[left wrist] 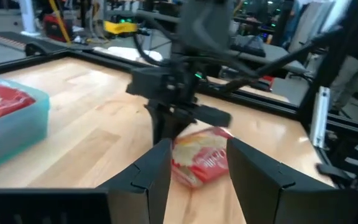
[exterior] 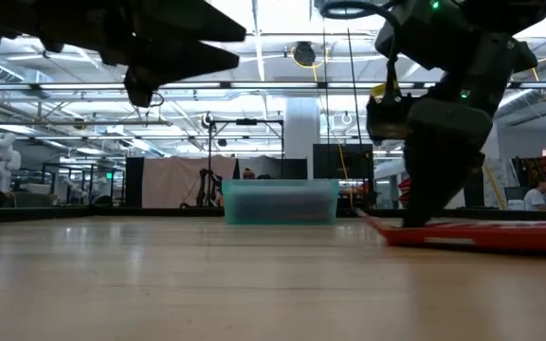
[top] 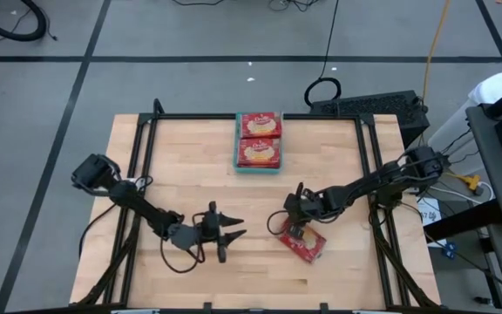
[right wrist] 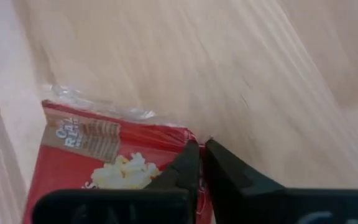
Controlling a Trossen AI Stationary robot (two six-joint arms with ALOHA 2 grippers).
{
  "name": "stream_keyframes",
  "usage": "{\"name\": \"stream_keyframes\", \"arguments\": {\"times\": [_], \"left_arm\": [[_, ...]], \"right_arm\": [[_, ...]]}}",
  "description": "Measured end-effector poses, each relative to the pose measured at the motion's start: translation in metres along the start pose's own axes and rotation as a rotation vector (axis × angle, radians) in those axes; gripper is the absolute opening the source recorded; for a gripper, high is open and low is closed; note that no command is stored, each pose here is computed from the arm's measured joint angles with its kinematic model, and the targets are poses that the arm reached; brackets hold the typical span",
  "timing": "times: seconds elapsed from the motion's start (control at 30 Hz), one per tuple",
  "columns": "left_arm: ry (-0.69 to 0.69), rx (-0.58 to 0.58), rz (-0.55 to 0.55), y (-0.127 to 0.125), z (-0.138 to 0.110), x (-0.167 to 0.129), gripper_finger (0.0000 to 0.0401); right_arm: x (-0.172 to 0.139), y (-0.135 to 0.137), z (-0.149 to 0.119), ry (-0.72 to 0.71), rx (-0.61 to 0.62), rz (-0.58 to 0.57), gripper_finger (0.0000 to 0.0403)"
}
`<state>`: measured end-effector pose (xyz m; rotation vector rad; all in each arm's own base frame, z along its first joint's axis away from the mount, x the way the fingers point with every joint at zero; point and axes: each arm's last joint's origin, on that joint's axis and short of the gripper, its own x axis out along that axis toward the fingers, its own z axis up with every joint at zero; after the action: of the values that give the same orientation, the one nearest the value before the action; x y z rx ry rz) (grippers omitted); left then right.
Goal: Sort popcorn bags into baskets
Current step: Put the red popcorn bag into the blue bin
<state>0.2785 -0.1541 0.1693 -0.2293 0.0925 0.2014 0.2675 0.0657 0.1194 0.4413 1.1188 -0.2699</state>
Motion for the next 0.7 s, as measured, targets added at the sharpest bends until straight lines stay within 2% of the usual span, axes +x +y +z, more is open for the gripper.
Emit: {"name": "stream_keyframes", "arguments": {"times": [0.27, 0.57, 0.7], "left_arm": [[0.006, -0.091, 0.072, 0.016, 0.001, 0.013, 0.0157], [0.041, -0.09, 0.147, 0.033, -0.005, 0.025, 0.0158], [0.053, -0.104, 0.172, 0.046, -0.01, 0.036, 0.0183]], "right_arm": [[-0.022, -0.002, 0.029, -0.228, -0.111, 0.083, 0.0002], [-0.047, -0.019, 0.046, -0.328, -0.191, 0.064, 0.0], [-0.059, -0.023, 0.052, -0.38, -0.21, 0.066, 0.0]]}}
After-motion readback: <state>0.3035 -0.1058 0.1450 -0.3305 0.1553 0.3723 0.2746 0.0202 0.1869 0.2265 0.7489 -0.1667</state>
